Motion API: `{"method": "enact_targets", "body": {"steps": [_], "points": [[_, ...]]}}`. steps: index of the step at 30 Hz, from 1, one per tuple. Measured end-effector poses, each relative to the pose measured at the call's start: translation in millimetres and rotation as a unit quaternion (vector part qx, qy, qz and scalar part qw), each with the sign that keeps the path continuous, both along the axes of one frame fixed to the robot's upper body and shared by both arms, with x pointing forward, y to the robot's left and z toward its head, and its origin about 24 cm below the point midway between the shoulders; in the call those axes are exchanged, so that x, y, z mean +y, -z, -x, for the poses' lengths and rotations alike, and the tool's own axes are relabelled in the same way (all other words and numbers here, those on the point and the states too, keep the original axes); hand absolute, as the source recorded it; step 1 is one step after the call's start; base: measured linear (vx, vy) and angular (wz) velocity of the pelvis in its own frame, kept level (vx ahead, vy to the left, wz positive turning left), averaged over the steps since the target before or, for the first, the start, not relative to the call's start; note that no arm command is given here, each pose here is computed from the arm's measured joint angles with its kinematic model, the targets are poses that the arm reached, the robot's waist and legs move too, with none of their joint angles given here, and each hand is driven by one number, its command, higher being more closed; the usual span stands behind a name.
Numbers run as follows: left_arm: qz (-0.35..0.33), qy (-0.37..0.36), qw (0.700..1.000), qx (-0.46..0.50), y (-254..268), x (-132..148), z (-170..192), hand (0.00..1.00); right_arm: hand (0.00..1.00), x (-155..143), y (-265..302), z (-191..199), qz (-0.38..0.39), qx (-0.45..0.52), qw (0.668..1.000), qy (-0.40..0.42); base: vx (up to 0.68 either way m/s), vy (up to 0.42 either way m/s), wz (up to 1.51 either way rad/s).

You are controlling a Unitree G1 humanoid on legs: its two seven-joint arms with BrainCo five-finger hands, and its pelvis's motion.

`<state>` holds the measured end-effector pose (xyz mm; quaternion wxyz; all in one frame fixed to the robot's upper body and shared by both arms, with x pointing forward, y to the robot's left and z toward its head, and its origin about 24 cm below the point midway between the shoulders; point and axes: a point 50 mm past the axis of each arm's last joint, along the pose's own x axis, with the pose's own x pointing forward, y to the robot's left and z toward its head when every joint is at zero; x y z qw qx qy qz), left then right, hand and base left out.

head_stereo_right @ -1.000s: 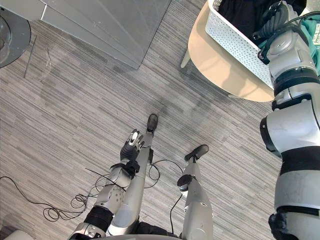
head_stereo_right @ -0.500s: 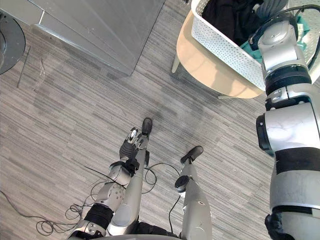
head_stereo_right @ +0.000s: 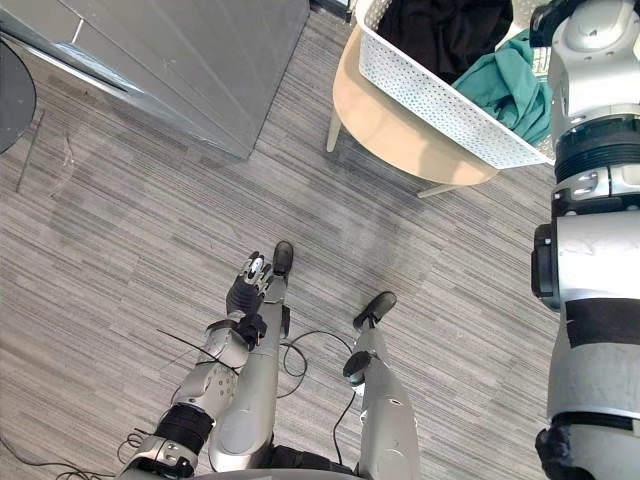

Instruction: Pick up the laundry basket with both hands and put the clothes into the washing machine.

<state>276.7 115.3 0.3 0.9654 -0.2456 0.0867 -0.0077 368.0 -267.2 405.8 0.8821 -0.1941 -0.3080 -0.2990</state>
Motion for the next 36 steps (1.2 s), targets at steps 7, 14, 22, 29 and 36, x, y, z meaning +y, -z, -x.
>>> {"method": "enact_targets", "body": {"steps": [7, 14, 22, 29, 36], "points": [[-0.008, -0.002, 1.000, -0.003, -1, 4, -1, 0.00, 0.00, -3, 15, -9, 0.017, 0.050, 0.999, 0.003, 0.03, 0.015, -0.08], [-0.025, 0.006, 1.000, 0.000, 2, 7, 5, 0.00, 0.00, -25, 73, -23, -0.023, 0.153, 0.988, 0.013, 0.03, 0.071, 0.01], [-0.047, -0.013, 0.999, 0.018, 12, 29, 19, 0.00, 0.00, -16, 128, -33, 0.001, 0.232, 0.973, -0.013, 0.10, -0.006, 0.07], [-0.017, -0.034, 0.999, 0.027, 15, 29, 36, 0.00, 0.00, 22, 201, -20, 0.021, 0.249, 0.965, -0.084, 0.20, -0.238, 0.44], [-0.007, -0.034, 0.999, 0.039, 18, 32, 37, 0.00, 0.00, 50, 230, -15, 0.044, 0.281, 0.949, -0.136, 0.24, -0.176, 0.22]]}}
